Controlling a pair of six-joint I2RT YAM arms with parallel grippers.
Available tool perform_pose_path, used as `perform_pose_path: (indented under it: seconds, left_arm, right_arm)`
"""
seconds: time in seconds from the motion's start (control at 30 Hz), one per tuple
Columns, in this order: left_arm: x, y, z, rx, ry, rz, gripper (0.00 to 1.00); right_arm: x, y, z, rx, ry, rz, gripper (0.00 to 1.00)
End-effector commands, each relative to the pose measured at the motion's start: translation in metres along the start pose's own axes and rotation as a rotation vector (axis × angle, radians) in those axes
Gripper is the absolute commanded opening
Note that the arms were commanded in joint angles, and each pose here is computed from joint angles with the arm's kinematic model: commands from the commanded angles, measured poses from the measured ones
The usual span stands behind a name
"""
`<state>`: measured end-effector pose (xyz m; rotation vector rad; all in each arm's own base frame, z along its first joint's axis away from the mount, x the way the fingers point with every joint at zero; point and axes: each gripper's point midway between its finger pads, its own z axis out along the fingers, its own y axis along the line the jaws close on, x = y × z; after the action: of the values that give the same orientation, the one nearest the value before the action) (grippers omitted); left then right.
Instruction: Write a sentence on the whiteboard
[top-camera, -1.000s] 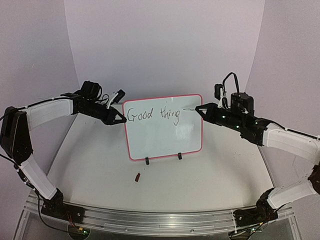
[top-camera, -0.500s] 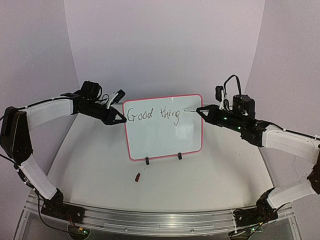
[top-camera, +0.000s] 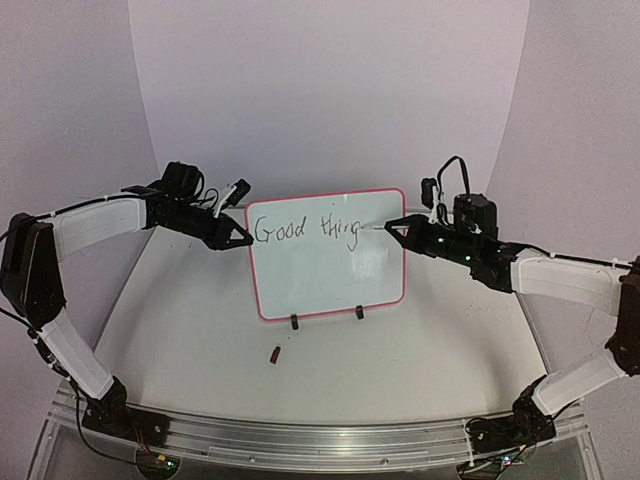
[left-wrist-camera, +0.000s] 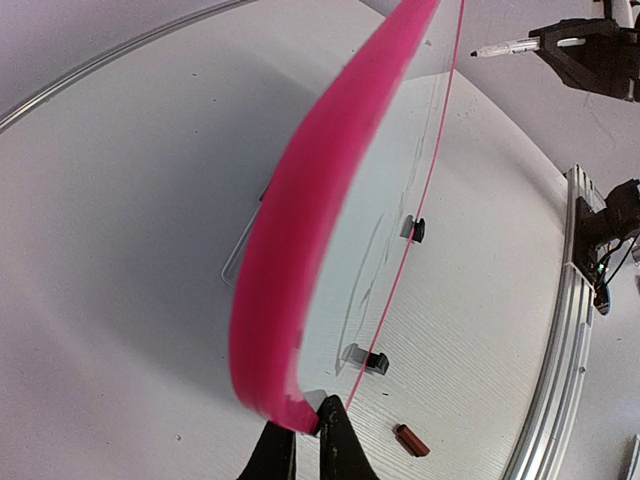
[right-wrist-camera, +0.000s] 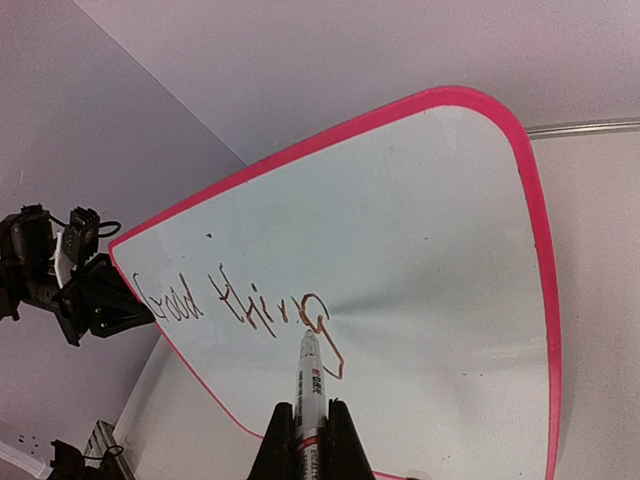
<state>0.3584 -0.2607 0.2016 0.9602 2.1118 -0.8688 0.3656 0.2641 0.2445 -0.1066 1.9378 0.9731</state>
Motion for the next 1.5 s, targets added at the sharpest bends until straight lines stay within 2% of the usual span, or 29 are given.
perform_pose_path:
  seconds: [0.0, 0.73, 1.13, 1.47]
  left_arm:
    - [0.009, 0.014, 0.009, -0.069, 0.051, 0.031, 0.00]
    - [0.009, 0.014, 0.009, -0.066, 0.052, 0.029, 0.00]
    - [0.009, 0.014, 0.010, -0.064, 0.052, 0.030, 0.00]
    - [0.008, 0.014, 0.009, -0.065, 0.050, 0.031, 0.00]
  right_arm:
    - [-0.025, 0.004, 0.000, 0.000, -0.086, -0.006, 0.00]
    - [-0.036, -0.006, 0.007, 0.038, -0.114, -0.011, 0.00]
    - [-0.014, -0.014, 0.019, 0.034, -0.042, 0.012, 0.00]
    - [-0.019, -0.022, 0.000, 0.097, -0.086, 0.012, 0.00]
